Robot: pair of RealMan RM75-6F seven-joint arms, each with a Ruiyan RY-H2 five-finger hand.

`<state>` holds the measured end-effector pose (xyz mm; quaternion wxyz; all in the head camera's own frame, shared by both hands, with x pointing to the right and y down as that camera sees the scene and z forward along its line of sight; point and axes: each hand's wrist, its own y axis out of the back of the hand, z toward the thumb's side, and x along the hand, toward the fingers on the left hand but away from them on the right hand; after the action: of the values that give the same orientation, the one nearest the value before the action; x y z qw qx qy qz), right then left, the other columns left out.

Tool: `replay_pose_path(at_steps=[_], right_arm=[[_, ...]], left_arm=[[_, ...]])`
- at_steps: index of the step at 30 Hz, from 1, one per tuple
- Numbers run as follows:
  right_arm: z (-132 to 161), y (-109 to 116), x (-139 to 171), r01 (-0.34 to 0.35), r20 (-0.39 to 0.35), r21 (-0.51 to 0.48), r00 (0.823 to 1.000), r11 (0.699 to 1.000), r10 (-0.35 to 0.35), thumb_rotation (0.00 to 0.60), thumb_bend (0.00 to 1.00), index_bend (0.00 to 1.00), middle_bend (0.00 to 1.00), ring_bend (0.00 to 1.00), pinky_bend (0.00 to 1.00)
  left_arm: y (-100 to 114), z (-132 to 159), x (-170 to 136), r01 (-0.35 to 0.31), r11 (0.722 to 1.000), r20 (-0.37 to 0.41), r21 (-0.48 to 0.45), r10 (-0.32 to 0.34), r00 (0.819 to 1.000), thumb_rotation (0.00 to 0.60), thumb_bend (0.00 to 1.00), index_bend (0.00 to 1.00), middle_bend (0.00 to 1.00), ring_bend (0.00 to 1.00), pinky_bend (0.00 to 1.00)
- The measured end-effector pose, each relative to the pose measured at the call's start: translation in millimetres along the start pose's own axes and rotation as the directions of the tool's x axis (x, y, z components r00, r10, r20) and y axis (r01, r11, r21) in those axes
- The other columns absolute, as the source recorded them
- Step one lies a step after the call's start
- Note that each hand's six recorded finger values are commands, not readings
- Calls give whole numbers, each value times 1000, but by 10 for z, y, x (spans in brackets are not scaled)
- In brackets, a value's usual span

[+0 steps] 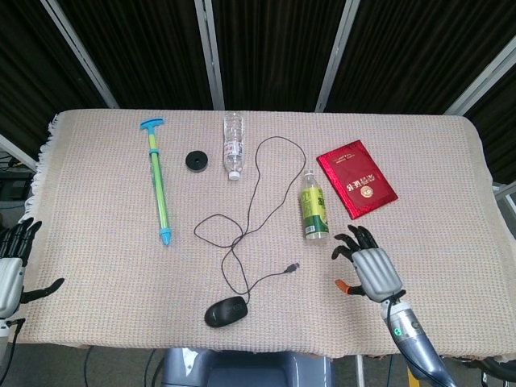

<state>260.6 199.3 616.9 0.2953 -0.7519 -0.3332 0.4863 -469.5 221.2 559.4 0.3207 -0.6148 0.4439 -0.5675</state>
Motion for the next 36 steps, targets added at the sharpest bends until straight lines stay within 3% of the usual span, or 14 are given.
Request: replay_pose_path(at_steps=[4,9,14,20,36], right_arm=[[141,-65,-79,4,-27,30,1000,1000,-3,600,177,417,276,135,20],[260,-94,-201,30,-59,87,998,996,-25,600,177,407,426,310,184],[297,-125,-311,32,-62,113,998,993,-25,600,177,405,516,400,234],[361,-186,-388,21,-72,149,997,989,-10,600,178,405,527,406,242],[559,-606,-474,-27,-104,240,993,970,54,600,225,438,526,403,263]], left_arm=[[0,1,6,2,1000,4,-5,-2,1000,600,128,25,0,0,0],[-4,10,7,3,1000,8,-3,-3,1000,600,126,25,0,0,0],[-10,9,10,4,1000,6,-3,-4,1000,600,127,25,0,0,0],[-14,2,17,7,1000,1,-5,-7,1000,600,127,30,0,0,0],[-5,-21,11,10,1000,-8,-15,-10,1000,600,127,38,0,0,0]])
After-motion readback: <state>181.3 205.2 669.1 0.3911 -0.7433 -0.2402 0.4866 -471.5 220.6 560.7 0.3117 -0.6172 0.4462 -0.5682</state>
